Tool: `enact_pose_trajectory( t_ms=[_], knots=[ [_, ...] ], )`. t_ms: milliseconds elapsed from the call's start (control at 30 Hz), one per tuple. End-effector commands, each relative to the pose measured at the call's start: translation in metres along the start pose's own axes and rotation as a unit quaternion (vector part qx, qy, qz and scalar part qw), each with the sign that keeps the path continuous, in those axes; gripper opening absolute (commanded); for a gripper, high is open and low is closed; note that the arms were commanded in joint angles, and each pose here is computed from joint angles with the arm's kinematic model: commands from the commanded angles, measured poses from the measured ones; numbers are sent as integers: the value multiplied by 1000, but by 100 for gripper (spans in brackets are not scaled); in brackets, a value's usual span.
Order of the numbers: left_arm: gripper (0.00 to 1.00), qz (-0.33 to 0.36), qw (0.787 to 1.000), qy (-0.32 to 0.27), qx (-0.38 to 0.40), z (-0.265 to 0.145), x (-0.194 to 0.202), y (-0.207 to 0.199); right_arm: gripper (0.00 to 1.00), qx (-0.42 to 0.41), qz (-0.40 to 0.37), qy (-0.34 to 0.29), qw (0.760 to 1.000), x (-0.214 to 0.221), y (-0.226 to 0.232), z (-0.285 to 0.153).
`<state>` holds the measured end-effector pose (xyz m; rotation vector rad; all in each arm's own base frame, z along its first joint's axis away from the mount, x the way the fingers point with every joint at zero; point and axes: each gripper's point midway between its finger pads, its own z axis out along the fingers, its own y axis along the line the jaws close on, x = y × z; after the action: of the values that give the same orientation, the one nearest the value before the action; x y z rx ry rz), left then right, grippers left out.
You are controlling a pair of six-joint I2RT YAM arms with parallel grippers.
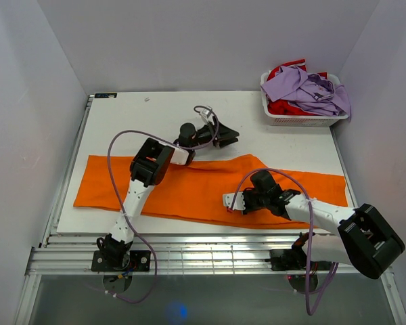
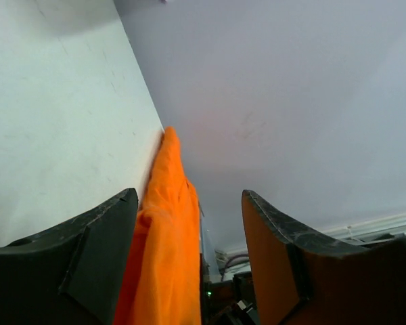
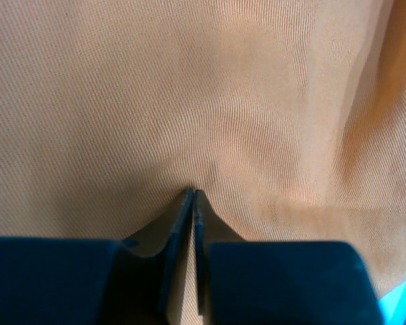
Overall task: Fold and stack the trousers
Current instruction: Fold the trousers
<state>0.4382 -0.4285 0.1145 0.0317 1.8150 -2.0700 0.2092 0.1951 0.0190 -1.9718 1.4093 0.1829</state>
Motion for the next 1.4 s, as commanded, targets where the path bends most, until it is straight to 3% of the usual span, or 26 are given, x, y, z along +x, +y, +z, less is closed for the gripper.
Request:
enact_pose_trajectory(
  t_ms=[0,67,167,200,233,267,300,333,367,400,467,533,567,600,700,833,967,1033,1167,1367],
  knots=[
    [74,80,996,-37,8,-16,-58,-43,16,-131,60,40,989,21,74,-6],
    [76,138,989,-43,-8,-35,-80,-52,24,-106,72,34,991,12,55,-7],
    [78,185,979,-42,-73,-73,-106,-42,48,-53,96,28,994,-3,19,-12],
    [78,180,977,-39,-108,-86,-111,-50,62,-25,117,21,993,-15,-3,-18],
    [79,198,971,-42,-128,-98,-118,-54,70,-5,126,19,992,-21,-17,-24],
    [80,257,951,-56,-165,-122,-139,-53,78,11,143,15,990,-26,-29,-29],
    [81,258,943,-50,-205,-139,-141,-67,80,26,167,6,986,-38,-46,-40],
    [81,285,927,-53,-237,-151,-149,-74,81,30,182,-1,983,-43,-53,-46],
    [86,341,896,-51,-279,-174,-163,-74,80,37,204,-2,978,-41,-62,-53],
    [86,316,887,-30,-336,-197,-153,-64,78,35,221,-3,975,-41,-66,-57],
    [86,359,854,-10,-376,-226,-152,-86,73,23,275,2,961,-34,-71,-62],
    [87,330,840,1,-432,-259,-135,-93,67,-11,326,13,945,-24,-63,-57],
    [87,304,842,6,-447,-282,-128,-89,66,-22,341,18,940,-21,-59,-54],
    [85,283,852,55,-437,-293,-101,-87,65,-35,356,27,934,-17,-55,-50],
    [84,241,847,95,-464,-337,-63,-79,63,-78,399,48,912,-8,-39,-33],
    [84,190,820,116,-527,-392,-23,-55,62,-111,448,90,882,13,-24,-4],
    [83,133,801,134,-568,-436,11,-23,63,-80,461,121,876,38,-39,21],
    [83,115,792,133,-585,-451,16,-4,64,-74,469,135,870,50,-52,36],
    [82,88,770,100,-624,-482,-13,21,64,-55,464,126,875,50,-91,50],
    [81,71,773,76,-626,-501,-51,29,70,-32,458,96,883,28,-133,10]
  ],
)
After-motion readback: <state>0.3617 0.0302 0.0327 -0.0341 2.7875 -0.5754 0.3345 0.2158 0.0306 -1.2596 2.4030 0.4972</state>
